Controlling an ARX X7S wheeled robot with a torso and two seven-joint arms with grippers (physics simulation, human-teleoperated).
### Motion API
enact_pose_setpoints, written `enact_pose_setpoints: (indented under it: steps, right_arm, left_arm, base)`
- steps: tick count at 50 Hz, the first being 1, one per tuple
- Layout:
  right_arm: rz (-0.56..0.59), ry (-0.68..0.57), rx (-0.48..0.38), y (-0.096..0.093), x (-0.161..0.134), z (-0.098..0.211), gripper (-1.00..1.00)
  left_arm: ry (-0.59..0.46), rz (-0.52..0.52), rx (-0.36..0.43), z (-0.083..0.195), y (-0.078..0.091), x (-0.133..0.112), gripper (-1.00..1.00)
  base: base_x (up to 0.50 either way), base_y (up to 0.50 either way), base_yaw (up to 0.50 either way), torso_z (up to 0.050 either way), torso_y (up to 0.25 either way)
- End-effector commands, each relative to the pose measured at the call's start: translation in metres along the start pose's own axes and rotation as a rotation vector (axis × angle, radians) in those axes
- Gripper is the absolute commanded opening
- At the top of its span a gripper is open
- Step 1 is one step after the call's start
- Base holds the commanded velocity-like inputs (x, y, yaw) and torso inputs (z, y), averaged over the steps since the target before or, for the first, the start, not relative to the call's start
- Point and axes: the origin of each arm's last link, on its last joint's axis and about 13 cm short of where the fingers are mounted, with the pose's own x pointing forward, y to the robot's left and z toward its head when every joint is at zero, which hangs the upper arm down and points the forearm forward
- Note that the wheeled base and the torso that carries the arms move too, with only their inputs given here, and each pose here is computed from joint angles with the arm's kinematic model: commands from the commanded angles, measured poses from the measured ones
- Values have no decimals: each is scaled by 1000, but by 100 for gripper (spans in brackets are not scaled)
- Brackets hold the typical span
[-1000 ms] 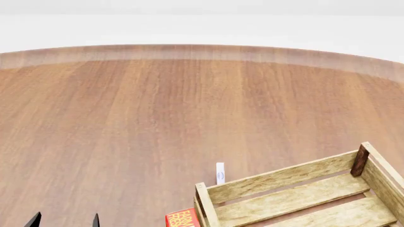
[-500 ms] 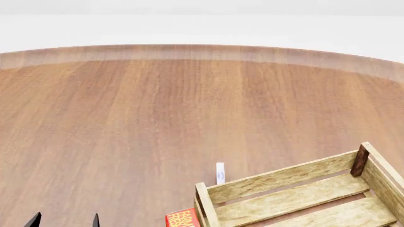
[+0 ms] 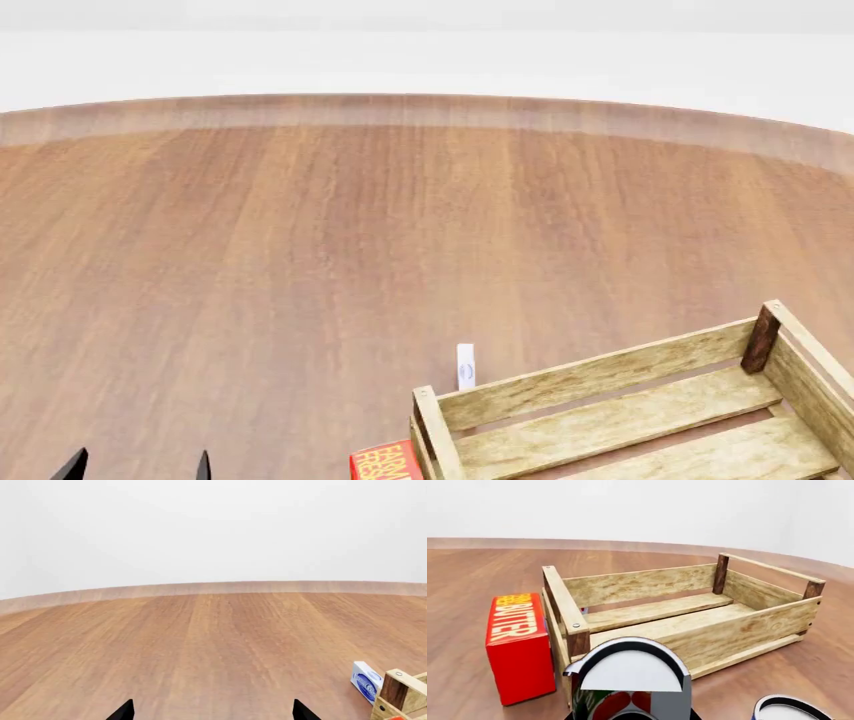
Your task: Pick up the tomato sauce, and put it in the wooden tray.
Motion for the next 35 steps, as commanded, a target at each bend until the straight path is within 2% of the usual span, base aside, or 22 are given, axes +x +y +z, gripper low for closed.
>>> enact_pose_setpoints:
  steps: [1, 35]
  right_arm:
    - [-3, -69, -19, -1, -3, 10, -100]
    - [-38, -280, 13, -8, -13, 58, -100]
  left_arm:
    - [0, -1, 2, 0, 0, -1, 100]
    - [-1, -1, 5, 0, 0, 0, 100]
  base:
    - [0, 0, 0, 0, 0]
    - [0, 0, 0, 0, 0]
